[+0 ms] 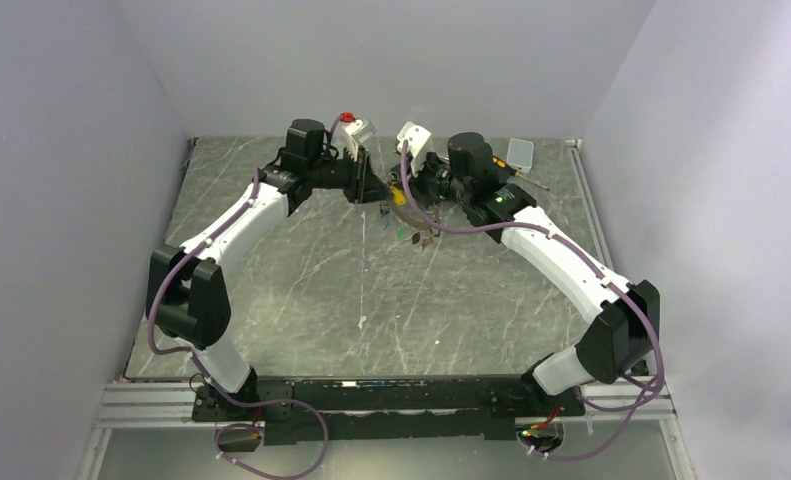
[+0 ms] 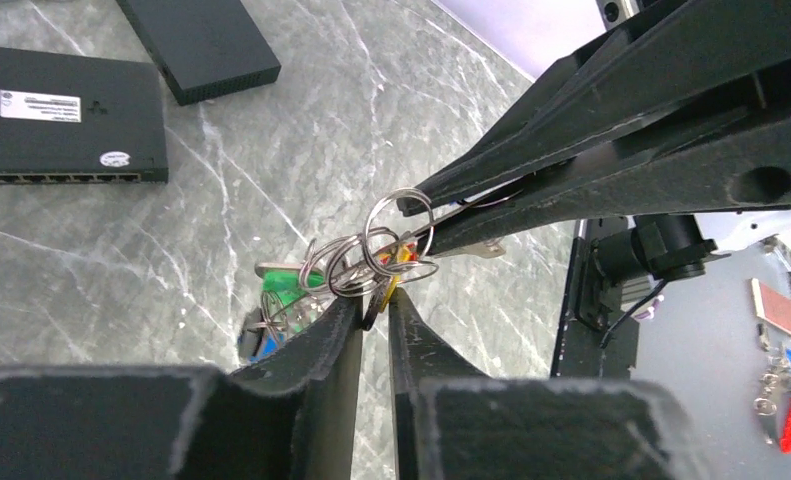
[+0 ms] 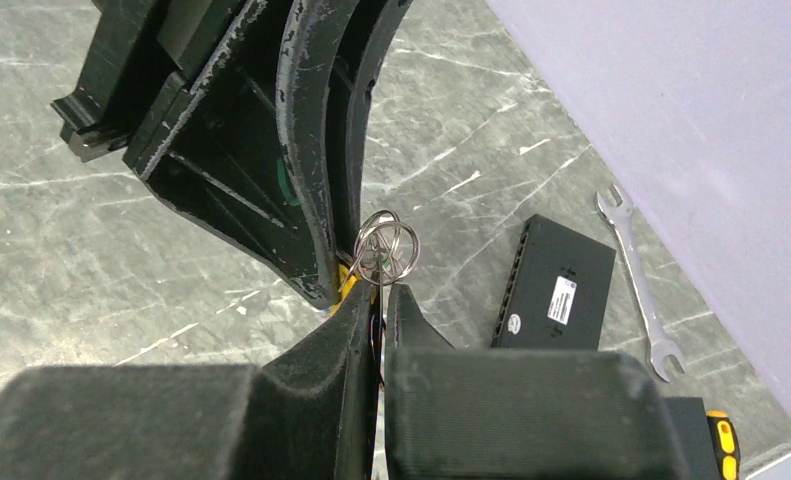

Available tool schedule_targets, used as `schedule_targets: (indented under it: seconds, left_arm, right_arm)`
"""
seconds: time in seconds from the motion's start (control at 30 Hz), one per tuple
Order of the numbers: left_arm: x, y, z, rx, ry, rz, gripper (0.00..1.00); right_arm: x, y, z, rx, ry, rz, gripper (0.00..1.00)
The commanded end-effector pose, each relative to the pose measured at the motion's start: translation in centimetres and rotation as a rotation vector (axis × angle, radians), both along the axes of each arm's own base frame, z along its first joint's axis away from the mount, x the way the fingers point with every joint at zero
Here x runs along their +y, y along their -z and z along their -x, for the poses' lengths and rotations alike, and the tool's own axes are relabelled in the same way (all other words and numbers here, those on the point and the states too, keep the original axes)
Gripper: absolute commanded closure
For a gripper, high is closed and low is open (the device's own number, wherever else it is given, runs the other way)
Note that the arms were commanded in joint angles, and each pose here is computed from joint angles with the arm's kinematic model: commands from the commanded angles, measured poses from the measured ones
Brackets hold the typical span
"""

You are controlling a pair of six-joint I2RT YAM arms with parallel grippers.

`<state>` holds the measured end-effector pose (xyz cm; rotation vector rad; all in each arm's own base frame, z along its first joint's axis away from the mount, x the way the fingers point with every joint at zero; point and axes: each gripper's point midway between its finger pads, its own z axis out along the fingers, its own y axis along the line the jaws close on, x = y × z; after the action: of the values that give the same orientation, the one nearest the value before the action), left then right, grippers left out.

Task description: Remove the keys from the keyring

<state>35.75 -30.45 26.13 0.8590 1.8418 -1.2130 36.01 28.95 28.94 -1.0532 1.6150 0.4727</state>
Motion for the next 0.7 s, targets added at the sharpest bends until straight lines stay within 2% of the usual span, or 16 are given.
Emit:
schedule_targets:
  seconds: [0.0,0.1,0.37,0.67]
  left_arm:
    - [-0.4,-1.4,-0.8,-0.043,-0.007,0.016,0.87]
    - [0.0,-1.8,-0.6,-0.058,-0.007,-0.007,1.00]
    - [1.3,-2.1,-0.1,-0.077,-0.035,-0.096,1.00]
    - [-1.2,-1.6,0.8,-0.052,0.069,-0.046,1.00]
  right_arm:
    - [0.6,-4.1,0.2,-0.094,-0.016,-0.091,1.00]
    - [0.3,-3.1,0.1,-0.084,-0.001,-0.079,1.00]
    - [-1.7,-1.1,-0.4,-0.033,0.077,-0.117,1.00]
    - [-0.2,-1.7,0.4,0.029,-0.003,-0.213,1.00]
